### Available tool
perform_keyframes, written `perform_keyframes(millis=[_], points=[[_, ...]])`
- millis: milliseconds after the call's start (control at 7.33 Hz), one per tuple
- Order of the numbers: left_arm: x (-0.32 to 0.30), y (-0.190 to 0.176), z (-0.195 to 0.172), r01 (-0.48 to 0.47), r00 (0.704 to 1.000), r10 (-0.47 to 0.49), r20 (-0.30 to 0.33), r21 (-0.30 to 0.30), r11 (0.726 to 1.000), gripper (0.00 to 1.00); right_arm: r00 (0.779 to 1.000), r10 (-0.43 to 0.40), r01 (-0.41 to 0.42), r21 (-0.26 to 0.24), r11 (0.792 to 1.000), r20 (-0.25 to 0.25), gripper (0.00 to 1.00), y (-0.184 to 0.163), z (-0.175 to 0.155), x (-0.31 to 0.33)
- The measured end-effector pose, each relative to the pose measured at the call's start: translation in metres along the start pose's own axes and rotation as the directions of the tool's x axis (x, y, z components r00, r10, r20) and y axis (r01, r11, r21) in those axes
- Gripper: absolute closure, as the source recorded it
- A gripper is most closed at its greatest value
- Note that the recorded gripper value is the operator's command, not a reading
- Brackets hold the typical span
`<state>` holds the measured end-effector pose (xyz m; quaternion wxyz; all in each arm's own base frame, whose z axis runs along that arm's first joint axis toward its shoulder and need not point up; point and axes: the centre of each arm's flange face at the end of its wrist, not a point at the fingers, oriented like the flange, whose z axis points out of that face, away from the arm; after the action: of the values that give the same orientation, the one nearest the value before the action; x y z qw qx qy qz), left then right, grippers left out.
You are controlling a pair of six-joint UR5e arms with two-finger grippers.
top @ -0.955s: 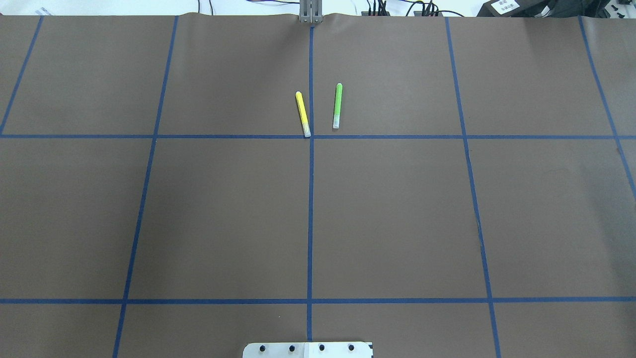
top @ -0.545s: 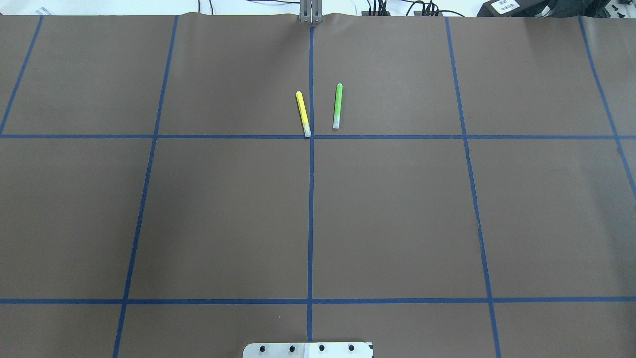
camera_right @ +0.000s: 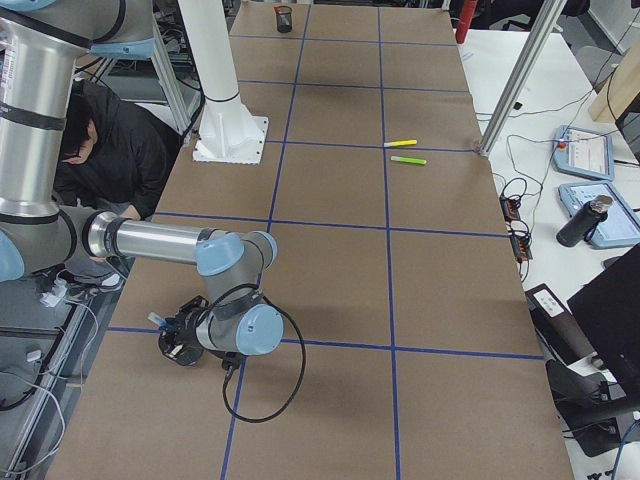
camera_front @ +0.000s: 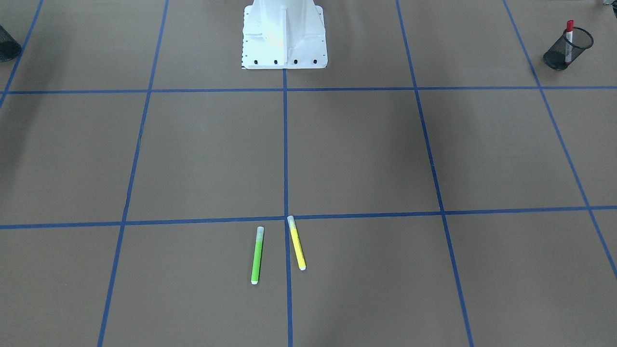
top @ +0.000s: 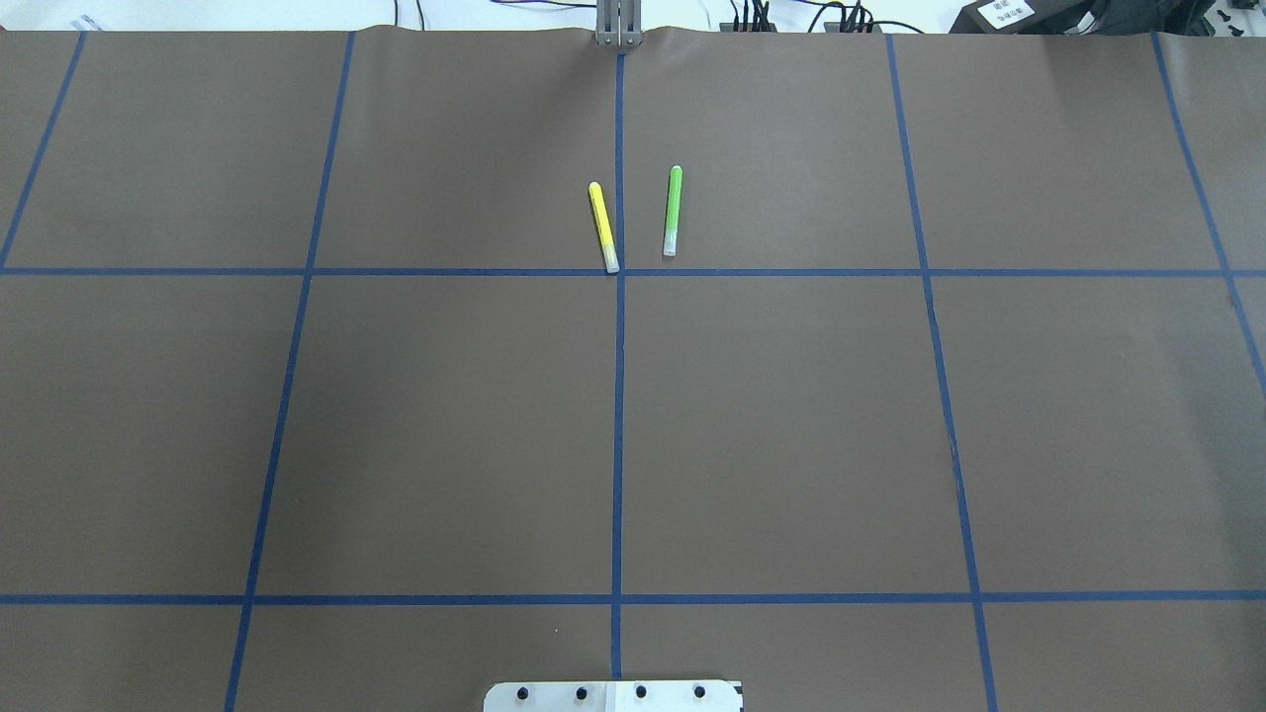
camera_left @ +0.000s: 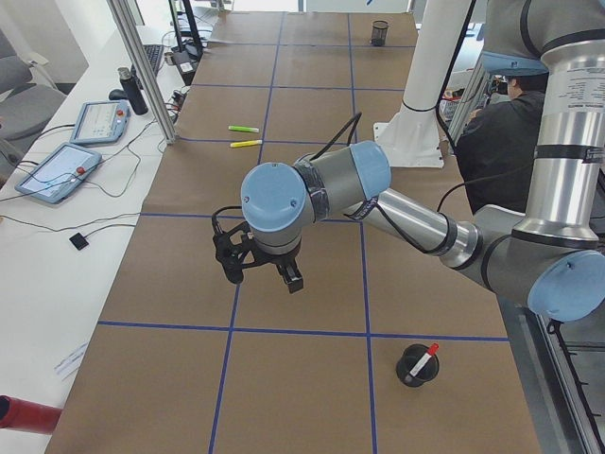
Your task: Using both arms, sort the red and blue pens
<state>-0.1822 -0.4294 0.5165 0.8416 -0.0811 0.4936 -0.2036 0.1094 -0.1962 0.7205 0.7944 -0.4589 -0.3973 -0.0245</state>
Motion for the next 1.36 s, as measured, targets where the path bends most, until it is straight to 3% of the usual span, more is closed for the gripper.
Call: perform_keyframes(millis=[273, 682, 1364], points=[[0.007, -0.003, 0.005, -0.042, 0.999, 0.042, 0.007, 0.008, 0.999, 0.00, 0.995, 0.049, -0.046, -0.037, 0.998, 0.084, 1.00, -0.009, 0.024, 0.017], [0.029, -0.009, 0.020, -0.082, 0.996, 0.082, 0.026, 0.001, 0.997, 0.00, 0.981, 0.091, -0.084, -0.050, 0.995, 0.173, 1.00, -0.018, 0.041, 0.027], [0.047, -0.019, 0.048, -0.056, 0.998, 0.055, 0.042, 0.016, 0.998, 0.00, 0.939, 0.125, -0.102, -0.088, 0.991, 0.321, 1.00, -0.014, 0.058, 0.024]])
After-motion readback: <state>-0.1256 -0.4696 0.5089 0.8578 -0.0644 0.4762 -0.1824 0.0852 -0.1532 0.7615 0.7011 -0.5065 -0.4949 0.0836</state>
